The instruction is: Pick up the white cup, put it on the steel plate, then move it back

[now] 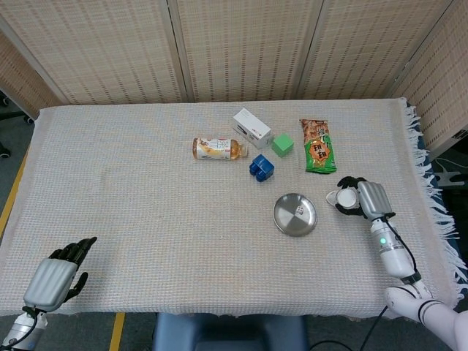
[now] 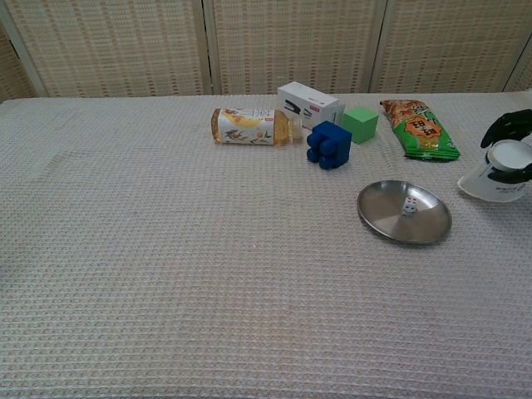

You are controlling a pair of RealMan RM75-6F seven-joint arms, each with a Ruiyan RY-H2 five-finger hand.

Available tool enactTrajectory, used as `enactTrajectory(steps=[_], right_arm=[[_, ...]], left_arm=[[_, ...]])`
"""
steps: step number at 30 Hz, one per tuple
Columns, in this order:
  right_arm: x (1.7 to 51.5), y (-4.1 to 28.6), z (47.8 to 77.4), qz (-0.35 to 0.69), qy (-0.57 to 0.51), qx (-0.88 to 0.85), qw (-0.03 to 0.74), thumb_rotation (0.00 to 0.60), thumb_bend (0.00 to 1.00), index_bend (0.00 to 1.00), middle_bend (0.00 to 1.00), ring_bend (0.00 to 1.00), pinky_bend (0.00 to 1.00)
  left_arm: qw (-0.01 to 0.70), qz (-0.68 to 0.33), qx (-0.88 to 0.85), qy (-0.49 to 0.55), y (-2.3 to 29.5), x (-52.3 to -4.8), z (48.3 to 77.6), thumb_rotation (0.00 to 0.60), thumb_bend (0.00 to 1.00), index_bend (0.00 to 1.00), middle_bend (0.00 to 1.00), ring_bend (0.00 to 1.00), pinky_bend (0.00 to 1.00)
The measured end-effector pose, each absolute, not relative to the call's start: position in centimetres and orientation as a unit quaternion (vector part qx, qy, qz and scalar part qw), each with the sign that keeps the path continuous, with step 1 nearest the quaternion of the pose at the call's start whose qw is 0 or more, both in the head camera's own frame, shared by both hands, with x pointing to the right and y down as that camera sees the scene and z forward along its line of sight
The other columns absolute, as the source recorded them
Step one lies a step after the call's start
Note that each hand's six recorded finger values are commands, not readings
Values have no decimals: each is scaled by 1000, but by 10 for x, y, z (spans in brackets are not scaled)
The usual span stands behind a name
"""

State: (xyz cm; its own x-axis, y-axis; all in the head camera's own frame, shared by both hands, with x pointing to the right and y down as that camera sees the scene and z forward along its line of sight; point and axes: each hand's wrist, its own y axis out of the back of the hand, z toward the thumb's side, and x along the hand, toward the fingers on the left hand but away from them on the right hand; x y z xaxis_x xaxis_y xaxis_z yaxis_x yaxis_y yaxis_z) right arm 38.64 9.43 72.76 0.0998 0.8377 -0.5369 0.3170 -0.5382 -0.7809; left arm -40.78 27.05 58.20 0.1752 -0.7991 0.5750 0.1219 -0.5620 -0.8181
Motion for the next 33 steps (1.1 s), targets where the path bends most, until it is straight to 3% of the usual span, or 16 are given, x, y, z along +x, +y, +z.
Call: enactTrajectory(steps=[10, 13, 17, 24, 33], right_arm=[[381, 95, 728, 515, -407, -717, 236, 600, 120, 165, 203, 83, 388], [381, 95, 725, 514, -404, -717, 242, 600, 121, 112, 128, 13, 277], [380, 96, 715, 507, -401, -715, 266, 600, 121, 56, 50, 0, 134], [371, 115, 672, 487, -390, -690, 368, 600, 121, 0, 43, 0, 111], [385, 182, 610, 557, -367, -592, 452, 600, 121, 0, 43, 0, 102]], left_arm=[[391, -589, -659, 255, 270, -408, 583, 600, 452, 71, 143, 208, 377], [390, -590, -659, 255, 270, -408, 583, 600, 452, 71, 143, 208, 377], [390, -591, -659, 255, 270, -408, 583, 600, 453, 71, 143, 208, 376], [391, -590, -659, 254, 271, -408, 583, 600, 453, 71, 143, 208, 377], [384, -594, -658, 260, 271, -412, 581, 600, 453, 71, 144, 208, 378]])
